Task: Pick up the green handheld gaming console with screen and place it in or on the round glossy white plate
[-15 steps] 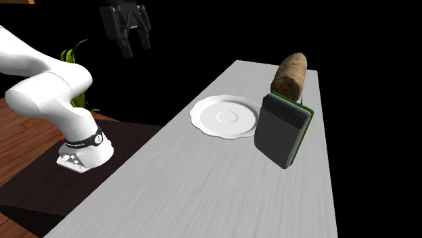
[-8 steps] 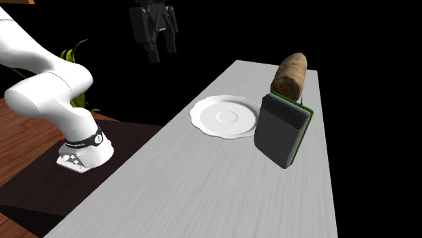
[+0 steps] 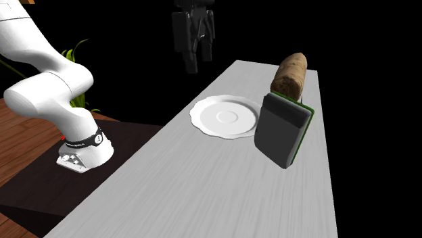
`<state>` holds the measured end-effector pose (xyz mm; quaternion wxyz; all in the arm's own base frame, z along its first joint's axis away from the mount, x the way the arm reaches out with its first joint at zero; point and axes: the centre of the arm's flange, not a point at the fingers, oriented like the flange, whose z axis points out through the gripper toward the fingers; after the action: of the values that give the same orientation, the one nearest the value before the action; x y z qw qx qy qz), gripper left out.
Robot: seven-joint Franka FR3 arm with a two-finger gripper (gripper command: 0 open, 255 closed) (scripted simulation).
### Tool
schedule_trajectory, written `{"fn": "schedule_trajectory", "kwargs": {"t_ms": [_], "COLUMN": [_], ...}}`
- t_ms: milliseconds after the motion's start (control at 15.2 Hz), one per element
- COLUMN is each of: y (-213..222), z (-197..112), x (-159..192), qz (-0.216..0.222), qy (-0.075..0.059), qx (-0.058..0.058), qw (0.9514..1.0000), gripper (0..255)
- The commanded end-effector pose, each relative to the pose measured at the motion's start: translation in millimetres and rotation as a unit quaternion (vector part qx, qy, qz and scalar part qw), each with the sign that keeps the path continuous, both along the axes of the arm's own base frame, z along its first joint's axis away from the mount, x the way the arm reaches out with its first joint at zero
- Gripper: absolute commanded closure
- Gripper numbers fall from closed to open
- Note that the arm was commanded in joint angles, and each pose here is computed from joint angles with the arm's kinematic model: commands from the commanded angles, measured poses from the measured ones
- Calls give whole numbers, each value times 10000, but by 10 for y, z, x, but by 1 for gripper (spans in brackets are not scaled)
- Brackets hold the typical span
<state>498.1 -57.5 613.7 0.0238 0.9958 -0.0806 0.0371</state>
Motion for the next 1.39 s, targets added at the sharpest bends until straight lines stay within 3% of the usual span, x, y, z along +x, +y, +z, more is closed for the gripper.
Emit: {"fn": "schedule_trajectory", "kwargs": {"t_ms": [0, 660, 1320], "y": [-103, -691, -721], "z": [1, -17, -415], "x": [237, 1384, 1410], "qz": [-104, -606, -606], "qy": [-1, -9, -9], "qx": [-15, -74, -74], "qw": [9999, 9981, 9981], "gripper": [0, 0, 0]}}
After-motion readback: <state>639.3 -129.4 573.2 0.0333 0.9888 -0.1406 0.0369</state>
